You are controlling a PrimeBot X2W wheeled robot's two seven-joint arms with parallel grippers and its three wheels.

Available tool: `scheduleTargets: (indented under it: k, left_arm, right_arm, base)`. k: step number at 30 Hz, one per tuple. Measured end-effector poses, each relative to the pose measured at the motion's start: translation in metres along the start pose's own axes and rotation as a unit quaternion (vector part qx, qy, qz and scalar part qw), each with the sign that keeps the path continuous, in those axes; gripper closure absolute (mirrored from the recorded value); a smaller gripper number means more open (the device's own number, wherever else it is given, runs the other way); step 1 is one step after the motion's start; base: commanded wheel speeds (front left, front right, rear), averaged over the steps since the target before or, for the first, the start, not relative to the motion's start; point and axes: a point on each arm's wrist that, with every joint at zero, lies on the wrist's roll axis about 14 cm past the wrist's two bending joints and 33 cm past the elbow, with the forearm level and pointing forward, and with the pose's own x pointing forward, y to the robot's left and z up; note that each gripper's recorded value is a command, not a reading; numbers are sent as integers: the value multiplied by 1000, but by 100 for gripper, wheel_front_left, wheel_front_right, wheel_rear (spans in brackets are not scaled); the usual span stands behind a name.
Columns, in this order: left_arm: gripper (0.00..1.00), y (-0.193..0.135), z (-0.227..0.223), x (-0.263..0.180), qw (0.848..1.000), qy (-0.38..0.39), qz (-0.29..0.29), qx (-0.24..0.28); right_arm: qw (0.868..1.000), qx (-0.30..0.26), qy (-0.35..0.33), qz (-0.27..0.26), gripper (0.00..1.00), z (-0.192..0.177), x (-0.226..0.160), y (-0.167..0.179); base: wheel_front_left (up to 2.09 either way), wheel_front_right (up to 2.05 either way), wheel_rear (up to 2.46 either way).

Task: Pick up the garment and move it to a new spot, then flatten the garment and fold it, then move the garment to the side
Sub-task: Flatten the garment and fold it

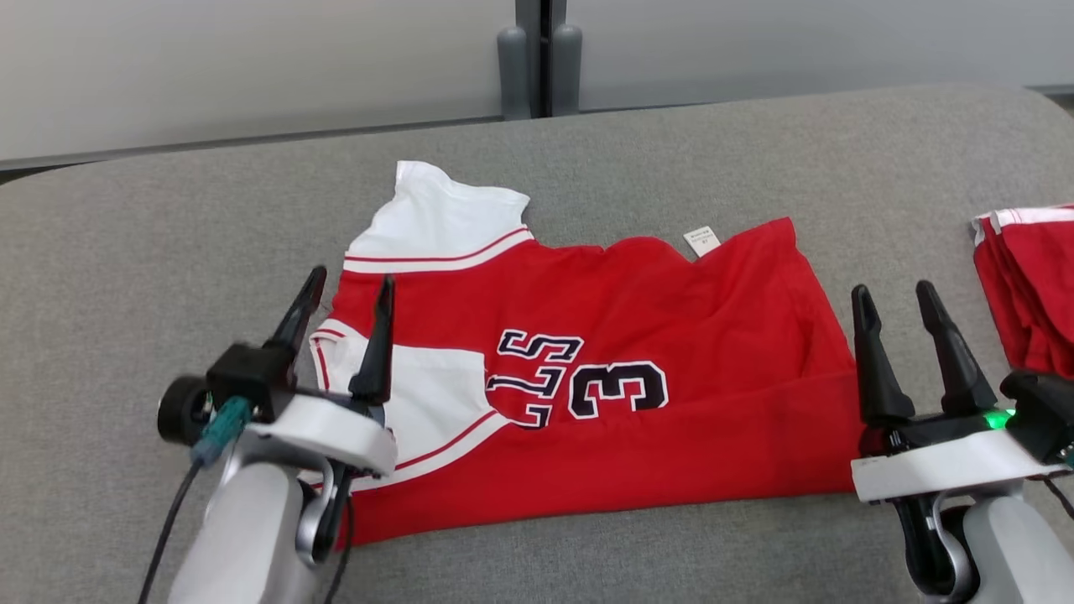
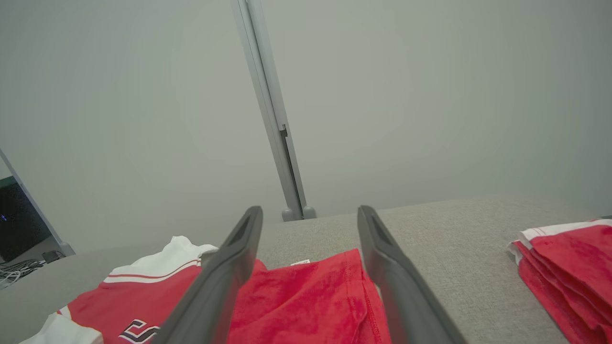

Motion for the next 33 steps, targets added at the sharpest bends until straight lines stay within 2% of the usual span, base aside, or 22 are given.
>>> scheduleTargets:
  k: [6, 8, 12, 15, 23, 33]
  left_arm:
    - [0, 9, -22, 74, 993, 78, -37, 84]
    - [0, 8, -29, 100, 988, 113, -47, 95]
    - [0, 20, -52, 140, 968, 198, -62, 141]
    - [0, 29, -69, 165, 958, 244, -57, 140]
    - [0, 32, -128, 193, 922, 344, -69, 162]
    - [0, 37, -148, 194, 899, 390, -70, 187]
  right_arm:
    - [1000, -7, 21, -10, 0, -17, 25, -17]
    - [1000, -5, 19, -15, 0, -18, 36, -24]
    - [999, -8, 26, -19, 0, -26, 51, -34]
    - [999, -5, 29, -31, 0, -31, 57, -45]
    - [997, 0, 38, -65, 0, -42, 60, -63]
    - [996, -3, 42, -83, 0, -44, 55, -76]
  base:
    - [0, 0, 0]
    - [0, 0, 0]
    - [0, 0, 0]
    - [0, 0, 0]
    - [0, 0, 0]
    - [0, 0, 0]
